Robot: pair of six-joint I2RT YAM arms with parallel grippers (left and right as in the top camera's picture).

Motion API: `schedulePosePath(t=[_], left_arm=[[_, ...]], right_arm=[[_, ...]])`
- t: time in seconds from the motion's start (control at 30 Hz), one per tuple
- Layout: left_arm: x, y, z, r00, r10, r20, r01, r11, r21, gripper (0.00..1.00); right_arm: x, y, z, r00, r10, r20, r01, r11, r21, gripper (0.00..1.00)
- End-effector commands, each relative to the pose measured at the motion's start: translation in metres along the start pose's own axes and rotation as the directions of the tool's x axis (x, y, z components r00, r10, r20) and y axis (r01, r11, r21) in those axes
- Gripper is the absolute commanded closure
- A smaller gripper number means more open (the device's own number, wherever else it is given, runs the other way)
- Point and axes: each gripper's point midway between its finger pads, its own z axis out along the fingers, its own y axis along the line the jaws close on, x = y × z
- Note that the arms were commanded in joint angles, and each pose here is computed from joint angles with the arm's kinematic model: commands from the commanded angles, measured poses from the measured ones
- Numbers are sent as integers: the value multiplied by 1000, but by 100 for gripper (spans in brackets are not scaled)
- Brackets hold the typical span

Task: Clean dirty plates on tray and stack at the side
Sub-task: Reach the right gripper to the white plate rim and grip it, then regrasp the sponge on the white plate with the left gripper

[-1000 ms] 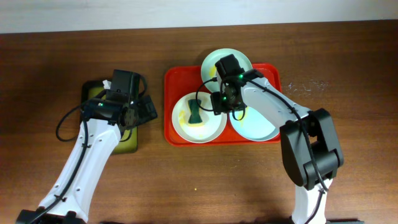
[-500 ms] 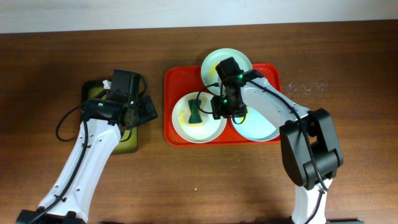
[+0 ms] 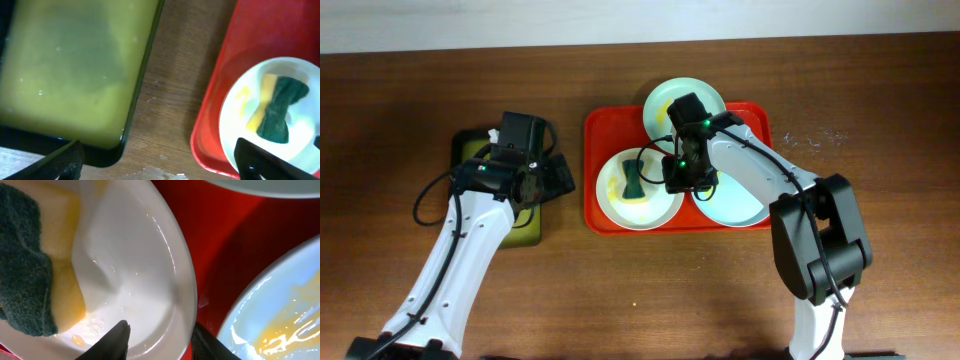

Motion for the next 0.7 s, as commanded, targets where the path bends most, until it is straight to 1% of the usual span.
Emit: schedulePosePath(t=[0.0,0.07,0.17,0.27,0.3,0.37,0.4,0.43,0.5,0.63,0.67], left_arm=[[6,-6,2,998,45,-34,-43,998,44,10],[6,-6,3,998,45,-37,-43,998,42,14],[8,-8,6,998,46,-49,-43,998,49,24],[15,-17,12,995,49,-92,-41,995,93,35],[19,-23,16,991,53,-123,-37,991,126,40],[26,-34,22,984,88,-154,-62,983,171,44],[32,-48,26,972,162,-167,-121,965,235,43],[35,-55,28,965,197,-170,-148,953,265,42],[40,-69,34,957,231,-174,-172,939,296,40],[43,-91,41,951,275,-143,-215,918,334,34],[45,-98,43,948,288,-137,-227,910,347,34]], right_arm=[[7,-1,11,1000,5,-22,-4,1000,4,59],[8,-2,12,1000,5,-24,-4,1000,5,59],[7,-2,12,1000,3,-18,-3,1000,3,59],[5,-1,12,1000,1,-11,-1,1000,0,67],[4,-1,12,1000,1,-7,-1,1000,0,75],[3,-1,12,1000,-1,-2,0,1000,-2,77],[2,0,12,1000,-1,1,1,1000,-3,77],[2,0,12,1000,-2,2,2,1000,-3,77],[2,0,12,1000,-2,3,2,1000,-3,80],[1,0,12,1000,-3,7,3,1000,-5,81],[1,0,12,1000,-3,7,3,1000,-5,86]])
